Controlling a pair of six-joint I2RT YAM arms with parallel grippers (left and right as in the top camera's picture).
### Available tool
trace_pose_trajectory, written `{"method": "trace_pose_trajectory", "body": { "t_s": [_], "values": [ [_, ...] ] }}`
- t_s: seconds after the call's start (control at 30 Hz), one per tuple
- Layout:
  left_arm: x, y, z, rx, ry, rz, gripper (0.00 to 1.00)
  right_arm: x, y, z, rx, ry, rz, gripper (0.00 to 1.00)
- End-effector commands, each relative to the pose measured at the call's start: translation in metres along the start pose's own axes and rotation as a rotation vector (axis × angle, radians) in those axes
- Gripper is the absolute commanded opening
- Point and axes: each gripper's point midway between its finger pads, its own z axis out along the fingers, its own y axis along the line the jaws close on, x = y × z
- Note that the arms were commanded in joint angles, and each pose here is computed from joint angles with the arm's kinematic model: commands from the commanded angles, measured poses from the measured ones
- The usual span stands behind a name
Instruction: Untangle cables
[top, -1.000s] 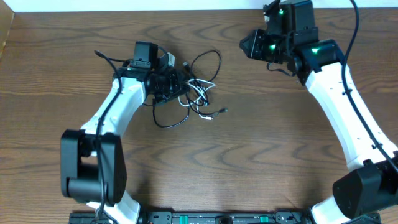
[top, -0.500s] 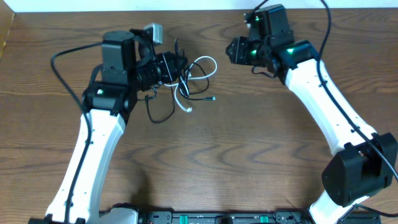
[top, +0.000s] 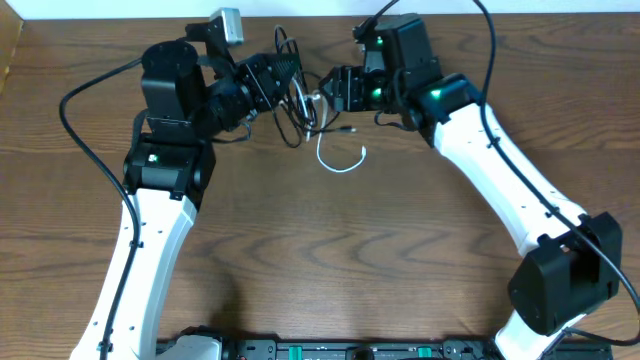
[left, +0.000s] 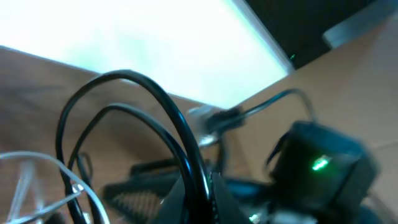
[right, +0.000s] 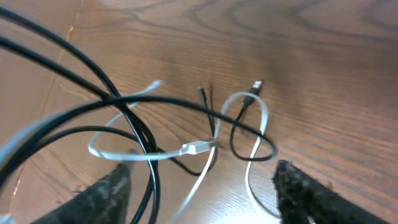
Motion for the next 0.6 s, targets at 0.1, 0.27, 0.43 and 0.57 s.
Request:
{"method": "trace_pose_trajectory", "body": {
  "t_s": [0.1, 0.27, 0.43, 0.57],
  "values": [
    [-0.01, -0.031, -0.004, 0.121, -0.012, -0.125, 0.08, 0.026, 0.001, 0.044, -0.015, 0.069, 0.0, 0.88],
    [-0.007, -0.041, -0.003, 0.158, 0.006, -0.12, 0.08, 0.038, -0.01, 0.069, 0.002, 0.095, 0.003, 0.51],
    [-0.015, -0.036, -0.01, 0.153, -0.01, -0.119, 0.08, 0.046, -0.033, 0.072, 0.05, 0.135, 0.038, 0.01],
    [-0.039, -0.013, -0.027, 0.102, -0.081, -0.133, 0.08, 0.05, -0.063, 0.058, 0.115, 0.18, 0.102, 0.01]
  ]
}}
